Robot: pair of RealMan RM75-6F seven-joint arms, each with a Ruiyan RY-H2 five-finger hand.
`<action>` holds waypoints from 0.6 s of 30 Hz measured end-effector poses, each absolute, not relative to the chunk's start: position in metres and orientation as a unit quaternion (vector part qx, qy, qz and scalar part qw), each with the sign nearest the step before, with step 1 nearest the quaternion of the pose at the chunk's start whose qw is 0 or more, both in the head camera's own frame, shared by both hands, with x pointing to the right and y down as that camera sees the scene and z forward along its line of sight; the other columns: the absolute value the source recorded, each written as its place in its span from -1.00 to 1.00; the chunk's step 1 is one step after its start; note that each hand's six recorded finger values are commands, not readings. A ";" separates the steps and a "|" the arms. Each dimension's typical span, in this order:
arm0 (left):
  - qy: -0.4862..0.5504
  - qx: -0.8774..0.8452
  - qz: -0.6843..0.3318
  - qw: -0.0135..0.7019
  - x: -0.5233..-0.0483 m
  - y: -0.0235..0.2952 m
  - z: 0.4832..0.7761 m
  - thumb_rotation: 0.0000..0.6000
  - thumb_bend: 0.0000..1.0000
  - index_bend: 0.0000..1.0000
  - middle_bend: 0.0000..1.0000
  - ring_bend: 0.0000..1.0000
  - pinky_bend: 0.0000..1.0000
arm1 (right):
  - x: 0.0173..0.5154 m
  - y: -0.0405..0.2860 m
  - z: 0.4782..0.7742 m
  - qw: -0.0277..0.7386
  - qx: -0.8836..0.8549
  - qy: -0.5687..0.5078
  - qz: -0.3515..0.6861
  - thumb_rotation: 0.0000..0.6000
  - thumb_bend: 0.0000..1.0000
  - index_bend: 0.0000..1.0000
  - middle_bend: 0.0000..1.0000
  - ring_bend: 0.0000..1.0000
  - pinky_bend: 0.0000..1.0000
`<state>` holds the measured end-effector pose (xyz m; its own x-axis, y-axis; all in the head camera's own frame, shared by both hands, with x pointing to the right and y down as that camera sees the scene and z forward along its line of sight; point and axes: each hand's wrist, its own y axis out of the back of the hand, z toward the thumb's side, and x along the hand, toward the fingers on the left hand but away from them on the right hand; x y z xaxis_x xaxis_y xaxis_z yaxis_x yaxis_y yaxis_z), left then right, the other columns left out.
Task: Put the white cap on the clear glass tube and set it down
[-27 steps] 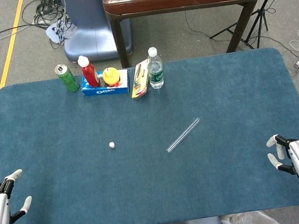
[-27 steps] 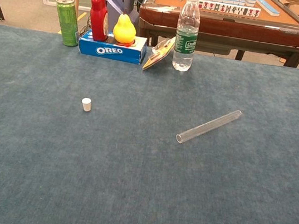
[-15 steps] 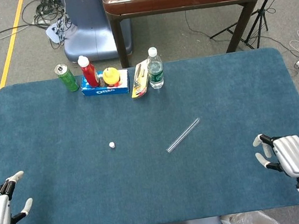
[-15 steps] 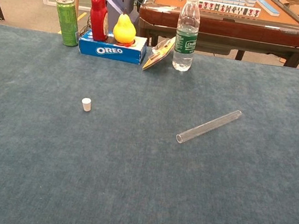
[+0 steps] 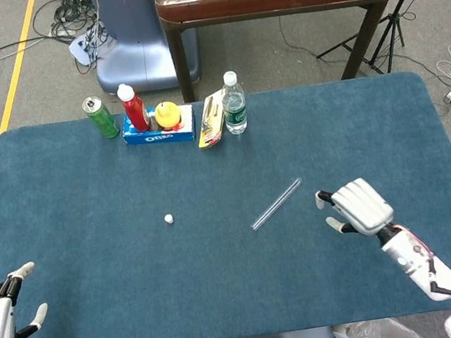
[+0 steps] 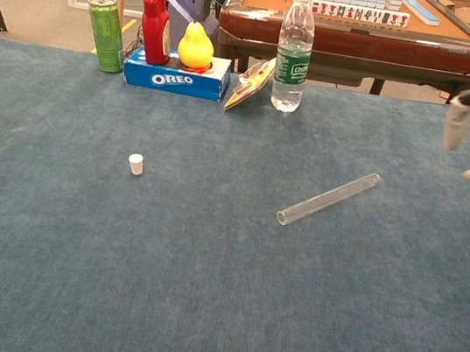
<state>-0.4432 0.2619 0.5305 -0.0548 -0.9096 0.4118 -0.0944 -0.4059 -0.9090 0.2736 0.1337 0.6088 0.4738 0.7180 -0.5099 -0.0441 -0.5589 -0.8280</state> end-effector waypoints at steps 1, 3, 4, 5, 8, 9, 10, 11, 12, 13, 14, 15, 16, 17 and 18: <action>0.423 -0.594 -0.592 0.344 -0.444 0.263 0.530 1.00 -0.51 -0.60 -0.44 -0.28 -0.46 | 0.267 0.130 0.615 0.418 -0.753 -0.216 0.460 1.00 -0.48 0.00 0.93 1.00 1.00; 0.424 -0.591 -0.596 0.340 -0.447 0.264 0.529 1.00 -0.51 -0.60 -0.44 -0.28 -0.46 | 0.254 0.122 0.627 0.428 -0.753 -0.200 0.458 1.00 -0.50 -0.01 0.94 1.00 1.00; 0.426 -0.590 -0.597 0.339 -0.448 0.265 0.529 1.00 -0.51 -0.60 -0.44 -0.27 -0.46 | 0.249 0.119 0.633 0.431 -0.753 -0.194 0.457 1.00 -0.51 -0.02 0.95 1.00 1.00; 0.428 -0.589 -0.597 0.337 -0.448 0.265 0.529 1.00 -0.51 -0.60 -0.44 -0.27 -0.47 | 0.243 0.116 0.640 0.432 -0.754 -0.188 0.458 1.00 -0.52 -0.03 0.95 1.00 1.00; 0.432 -0.585 -0.600 0.334 -0.451 0.267 0.528 1.00 -0.51 -0.60 -0.44 -0.28 -0.48 | 0.230 0.111 0.659 0.432 -0.757 -0.173 0.459 1.00 -0.53 -0.06 0.95 1.00 1.00; 0.432 -0.584 -0.601 0.334 -0.451 0.267 0.528 1.00 -0.51 -0.60 -0.44 -0.27 -0.48 | 0.227 0.109 0.664 0.432 -0.757 -0.168 0.460 1.00 -0.53 -0.08 0.95 1.00 1.00; 0.432 -0.583 -0.602 0.333 -0.452 0.267 0.529 1.00 -0.51 -0.60 -0.44 -0.28 -0.48 | 0.223 0.108 0.669 0.432 -0.758 -0.163 0.461 1.00 -0.53 -0.10 0.96 1.00 1.00; 0.432 -0.583 -0.603 0.332 -0.453 0.267 0.529 1.00 -0.51 -0.60 -0.44 -0.28 -0.48 | 0.219 0.107 0.677 0.431 -0.759 -0.157 0.462 1.00 -0.53 -0.12 0.96 1.00 1.00; 0.432 -0.582 -0.604 0.332 -0.453 0.267 0.529 1.00 -0.51 -0.60 -0.44 -0.28 -0.49 | 0.216 0.107 0.682 0.430 -0.760 -0.152 0.463 1.00 -0.53 -0.14 0.96 1.00 1.00; 0.433 -0.582 -0.604 0.331 -0.453 0.266 0.529 1.00 -0.51 -0.60 -0.44 -0.28 -0.49 | 0.212 0.107 0.686 0.430 -0.760 -0.148 0.464 1.00 -0.53 -0.16 0.96 1.00 1.00; 0.433 -0.582 -0.604 0.331 -0.453 0.266 0.529 1.00 -0.51 -0.60 -0.44 -0.28 -0.50 | 0.208 0.107 0.692 0.428 -0.761 -0.144 0.465 1.00 -0.53 -0.16 0.96 1.00 1.00; 0.434 -0.582 -0.604 0.330 -0.454 0.266 0.529 1.00 -0.51 -0.60 -0.44 -0.28 -0.50 | 0.206 0.107 0.696 0.426 -0.762 -0.141 0.466 1.00 -0.53 -0.17 0.96 1.00 1.00; 0.434 -0.581 -0.604 0.330 -0.454 0.266 0.530 1.00 -0.51 -0.60 -0.44 -0.28 -0.50 | 0.204 0.108 0.700 0.424 -0.763 -0.139 0.467 1.00 -0.53 -0.18 0.96 1.00 1.00; 0.434 -0.581 -0.605 0.329 -0.454 0.267 0.530 1.00 -0.51 -0.60 -0.44 -0.28 -0.50 | 0.201 0.108 0.705 0.422 -0.764 -0.136 0.469 1.00 -0.53 -0.18 0.96 1.00 1.00; 0.434 -0.581 -0.606 0.328 -0.454 0.267 0.530 1.00 -0.51 -0.60 -0.44 -0.28 -0.50 | 0.200 0.108 0.708 0.421 -0.764 -0.134 0.469 1.00 -0.53 -0.18 0.96 1.00 1.00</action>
